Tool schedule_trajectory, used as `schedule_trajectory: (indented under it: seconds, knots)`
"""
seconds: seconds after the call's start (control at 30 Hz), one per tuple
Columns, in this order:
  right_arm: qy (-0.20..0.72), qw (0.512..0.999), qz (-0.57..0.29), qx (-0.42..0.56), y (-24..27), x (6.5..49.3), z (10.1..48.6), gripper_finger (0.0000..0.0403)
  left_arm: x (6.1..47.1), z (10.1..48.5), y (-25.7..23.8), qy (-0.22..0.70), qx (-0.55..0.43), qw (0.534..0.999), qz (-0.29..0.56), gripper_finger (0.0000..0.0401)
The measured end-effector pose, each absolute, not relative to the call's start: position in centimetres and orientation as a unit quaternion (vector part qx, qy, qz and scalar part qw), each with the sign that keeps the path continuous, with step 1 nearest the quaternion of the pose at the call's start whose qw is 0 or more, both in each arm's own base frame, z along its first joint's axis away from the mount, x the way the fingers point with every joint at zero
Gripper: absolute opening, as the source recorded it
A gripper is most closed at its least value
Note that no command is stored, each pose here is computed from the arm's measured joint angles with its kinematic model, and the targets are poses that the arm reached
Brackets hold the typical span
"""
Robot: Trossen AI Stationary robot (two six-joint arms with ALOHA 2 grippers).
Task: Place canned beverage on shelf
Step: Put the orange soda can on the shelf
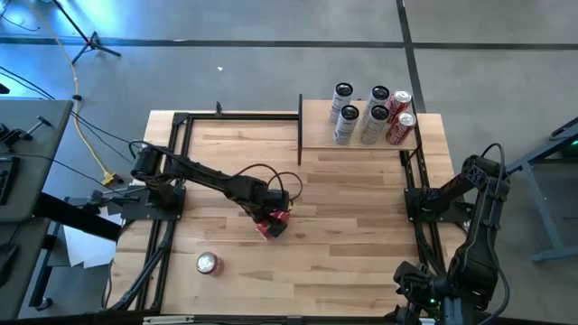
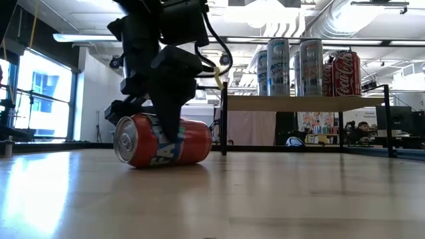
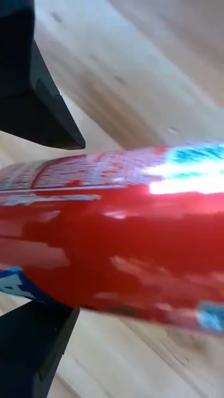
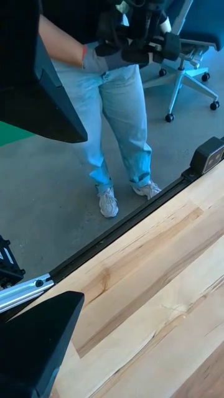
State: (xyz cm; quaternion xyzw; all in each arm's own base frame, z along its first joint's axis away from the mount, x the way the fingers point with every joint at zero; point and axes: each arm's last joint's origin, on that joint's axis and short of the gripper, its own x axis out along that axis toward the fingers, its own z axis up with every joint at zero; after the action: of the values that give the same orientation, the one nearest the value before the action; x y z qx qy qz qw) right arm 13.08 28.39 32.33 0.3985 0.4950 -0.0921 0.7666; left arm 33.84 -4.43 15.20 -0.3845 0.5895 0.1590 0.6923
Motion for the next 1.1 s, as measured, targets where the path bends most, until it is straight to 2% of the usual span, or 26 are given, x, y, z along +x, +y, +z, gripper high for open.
schedule_trajectory:
  seconds: [0.27, 0.57, 0.83, 0.93, 1.1]
  knots:
    - [0.495, 0.767, -0.092, 0.398, 28.4, 13.1, 32.3, 0.0399, 33.1, 15.3, -5.7, 0.617, -0.393, 0.664, 0.153, 0.0356]
    - [0.495, 0.767, -0.092, 0.399, 28.4, 13.1, 32.3, 0.0399, 33.5, 15.3, -5.7, 0.590, -0.352, 0.707, 0.169, 0.0355]
    - [0.495, 0.767, -0.092, 0.398, 28.4, 13.1, 32.3, 0.0399, 33.4, 15.3, -5.8, 0.593, -0.362, 0.698, 0.175, 0.0352]
    - [0.495, 0.767, -0.092, 0.399, 28.4, 13.1, 32.3, 0.0399, 33.3, 15.2, -5.8, 0.598, -0.358, 0.695, 0.175, 0.0332]
    - [0.495, 0.767, -0.092, 0.398, 28.4, 13.1, 32.3, 0.0399, 33.0, 15.3, -5.5, 0.610, -0.360, 0.683, 0.178, 0.0269]
